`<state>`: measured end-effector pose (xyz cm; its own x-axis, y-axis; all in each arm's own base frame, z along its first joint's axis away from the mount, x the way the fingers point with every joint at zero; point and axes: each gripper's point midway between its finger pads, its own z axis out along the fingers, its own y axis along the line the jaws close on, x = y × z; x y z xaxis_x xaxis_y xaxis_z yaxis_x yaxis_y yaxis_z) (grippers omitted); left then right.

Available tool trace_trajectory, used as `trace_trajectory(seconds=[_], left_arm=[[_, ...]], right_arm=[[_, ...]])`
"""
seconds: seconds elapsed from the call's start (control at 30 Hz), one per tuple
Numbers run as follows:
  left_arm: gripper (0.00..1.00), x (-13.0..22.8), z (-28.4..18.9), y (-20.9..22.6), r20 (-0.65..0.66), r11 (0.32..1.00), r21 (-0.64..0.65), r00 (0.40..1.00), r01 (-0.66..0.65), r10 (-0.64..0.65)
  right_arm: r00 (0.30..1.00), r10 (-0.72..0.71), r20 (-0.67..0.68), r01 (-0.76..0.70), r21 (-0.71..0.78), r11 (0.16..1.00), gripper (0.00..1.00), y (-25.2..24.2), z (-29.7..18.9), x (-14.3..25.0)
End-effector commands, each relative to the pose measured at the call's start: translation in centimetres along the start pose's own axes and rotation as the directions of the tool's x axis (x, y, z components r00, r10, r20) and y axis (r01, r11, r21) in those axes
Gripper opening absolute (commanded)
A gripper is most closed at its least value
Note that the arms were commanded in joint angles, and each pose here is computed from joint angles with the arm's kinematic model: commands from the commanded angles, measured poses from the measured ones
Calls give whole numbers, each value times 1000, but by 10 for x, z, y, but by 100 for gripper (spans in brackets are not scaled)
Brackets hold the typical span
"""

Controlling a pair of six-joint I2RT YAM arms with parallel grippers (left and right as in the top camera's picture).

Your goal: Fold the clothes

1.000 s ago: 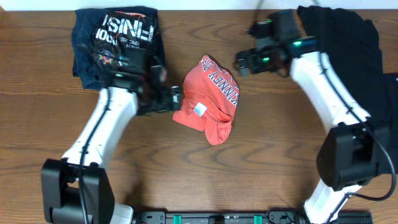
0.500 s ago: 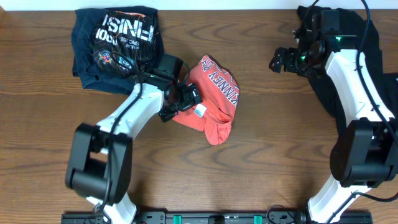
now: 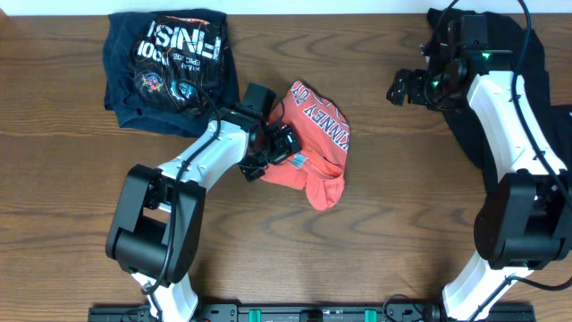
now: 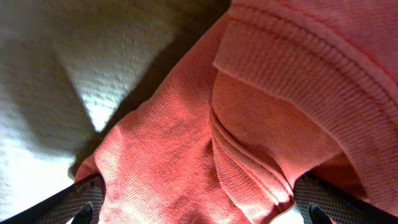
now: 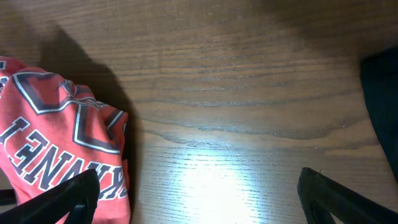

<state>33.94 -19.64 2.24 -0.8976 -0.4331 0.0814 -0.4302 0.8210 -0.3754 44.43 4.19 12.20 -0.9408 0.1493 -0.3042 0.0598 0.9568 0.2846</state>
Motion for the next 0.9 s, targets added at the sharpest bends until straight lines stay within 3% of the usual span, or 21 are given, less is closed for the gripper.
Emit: trace_trajectory(seconds=[0.0, 0.27, 0.33, 0.53, 0.73, 0.87], left_arm=[[98, 12, 15, 4, -42, 994, -26, 993, 108, -109], [97, 19, 58, 8, -70, 994, -61, 993, 94, -99], [83, 20, 68, 13, -80, 992, -77, 992, 96, -102], [6, 9, 71, 23, -75, 996, -79, 996, 38, -44], [6, -19, 41, 17, -51, 995, 31, 994, -96, 98], [6, -50, -10, -1, 67, 971, 124, 978, -205, 198]], right_arm=[[1000, -1, 26, 1, 7, 1000, 99, -1, -12, -3], [1000, -2, 17, 2, 15, 1000, 99, -2, -11, -1], [1000, -2, 16, 2, 18, 1000, 99, -3, -11, -1], [1000, -10, 4, 10, 40, 999, 99, -7, -11, 2], [1000, -9, 0, 9, 59, 998, 99, -10, -12, 4], [1000, -8, 1, 8, 58, 998, 99, -10, -12, 3]])
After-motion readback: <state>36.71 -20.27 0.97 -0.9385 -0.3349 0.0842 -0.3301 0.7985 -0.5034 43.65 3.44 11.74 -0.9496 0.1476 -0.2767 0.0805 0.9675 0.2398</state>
